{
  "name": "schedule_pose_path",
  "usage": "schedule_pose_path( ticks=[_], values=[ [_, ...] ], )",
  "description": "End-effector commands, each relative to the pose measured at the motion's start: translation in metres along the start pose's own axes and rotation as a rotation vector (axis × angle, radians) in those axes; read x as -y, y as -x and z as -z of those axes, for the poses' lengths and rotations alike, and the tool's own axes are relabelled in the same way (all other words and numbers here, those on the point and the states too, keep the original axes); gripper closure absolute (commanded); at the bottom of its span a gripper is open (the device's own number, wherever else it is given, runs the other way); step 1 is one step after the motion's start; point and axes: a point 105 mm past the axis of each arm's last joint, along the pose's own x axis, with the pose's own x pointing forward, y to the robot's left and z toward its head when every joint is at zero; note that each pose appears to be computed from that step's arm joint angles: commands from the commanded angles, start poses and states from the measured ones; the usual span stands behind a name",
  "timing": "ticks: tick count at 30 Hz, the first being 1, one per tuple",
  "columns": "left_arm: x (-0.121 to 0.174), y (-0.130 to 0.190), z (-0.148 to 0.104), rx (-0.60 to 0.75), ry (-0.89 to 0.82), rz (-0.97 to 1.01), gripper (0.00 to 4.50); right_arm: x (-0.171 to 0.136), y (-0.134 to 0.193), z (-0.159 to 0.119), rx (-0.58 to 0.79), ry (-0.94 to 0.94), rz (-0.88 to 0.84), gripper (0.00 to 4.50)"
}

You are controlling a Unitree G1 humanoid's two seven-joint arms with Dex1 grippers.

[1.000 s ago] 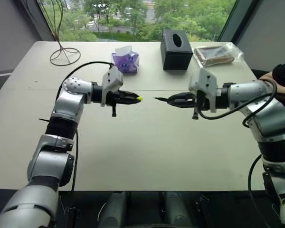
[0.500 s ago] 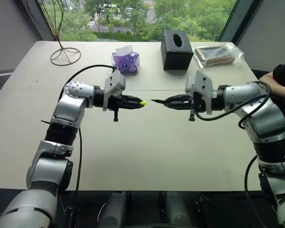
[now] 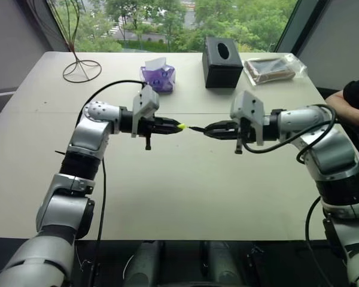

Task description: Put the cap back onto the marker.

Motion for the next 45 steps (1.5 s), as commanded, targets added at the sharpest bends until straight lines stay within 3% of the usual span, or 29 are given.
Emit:
schedule_pose_path(
  ticks=[1,31,45],
  values=[
    [0.000,0.001,-0.017,0.038,-0.050,0.007,4.43,0.000,0.003,-0.009,0.019,0.034,0.012,4.50],
    [0.009,-0.003,-0.021,0.045,-0.040,0.035,4.43,-0.003,-0.002,-0.009,0.028,0.026,0.002,4.50],
    [0.023,-0.012,-0.004,-0.064,-0.129,0.174,4.43,-0.002,-0.004,-0.009,-0.023,0.146,-0.003,4.50]
  ],
)
